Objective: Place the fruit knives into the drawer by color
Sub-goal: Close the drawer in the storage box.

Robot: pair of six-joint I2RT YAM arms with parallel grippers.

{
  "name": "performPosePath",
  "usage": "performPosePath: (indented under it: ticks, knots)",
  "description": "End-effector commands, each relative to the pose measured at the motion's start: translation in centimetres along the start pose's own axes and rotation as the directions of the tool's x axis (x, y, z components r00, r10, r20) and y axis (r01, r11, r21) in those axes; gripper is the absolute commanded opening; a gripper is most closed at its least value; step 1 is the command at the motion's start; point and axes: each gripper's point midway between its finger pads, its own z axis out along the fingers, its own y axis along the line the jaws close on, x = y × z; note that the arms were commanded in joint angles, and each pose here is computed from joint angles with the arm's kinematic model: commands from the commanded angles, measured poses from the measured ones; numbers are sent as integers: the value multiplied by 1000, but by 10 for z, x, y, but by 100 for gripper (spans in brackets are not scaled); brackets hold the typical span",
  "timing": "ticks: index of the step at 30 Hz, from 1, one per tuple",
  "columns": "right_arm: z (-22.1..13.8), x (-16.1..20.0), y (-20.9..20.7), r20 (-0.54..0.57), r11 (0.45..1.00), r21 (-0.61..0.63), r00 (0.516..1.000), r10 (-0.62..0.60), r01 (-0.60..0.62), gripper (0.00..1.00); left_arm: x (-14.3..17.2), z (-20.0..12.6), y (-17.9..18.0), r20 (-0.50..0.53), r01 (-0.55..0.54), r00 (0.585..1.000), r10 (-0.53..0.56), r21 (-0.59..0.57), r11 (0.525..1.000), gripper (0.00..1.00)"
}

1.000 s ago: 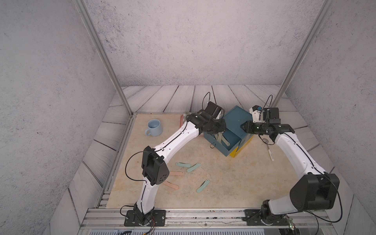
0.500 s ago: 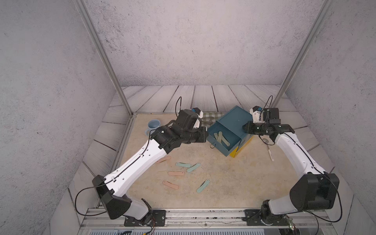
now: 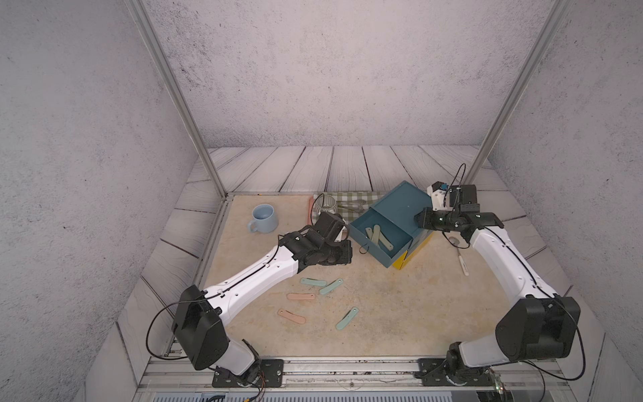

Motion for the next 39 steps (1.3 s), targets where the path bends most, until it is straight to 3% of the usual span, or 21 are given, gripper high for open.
performPosePath:
  ticks: [1, 8, 39]
  knots:
    - [17, 93, -37, -321, 983, 161, 936, 142, -93, 2, -12, 12, -10, 15, -5, 1000, 5, 37, 999, 0]
    - [15, 98, -40, -331, 980, 176, 933, 144, -89, 0, -21, 44, -19, -29, -24, 999, 25, 58, 998, 0]
    - [25, 109, -46, -369, 977, 189, 915, 163, -98, 0, -75, 109, -52, -24, -64, 997, 69, 144, 988, 0]
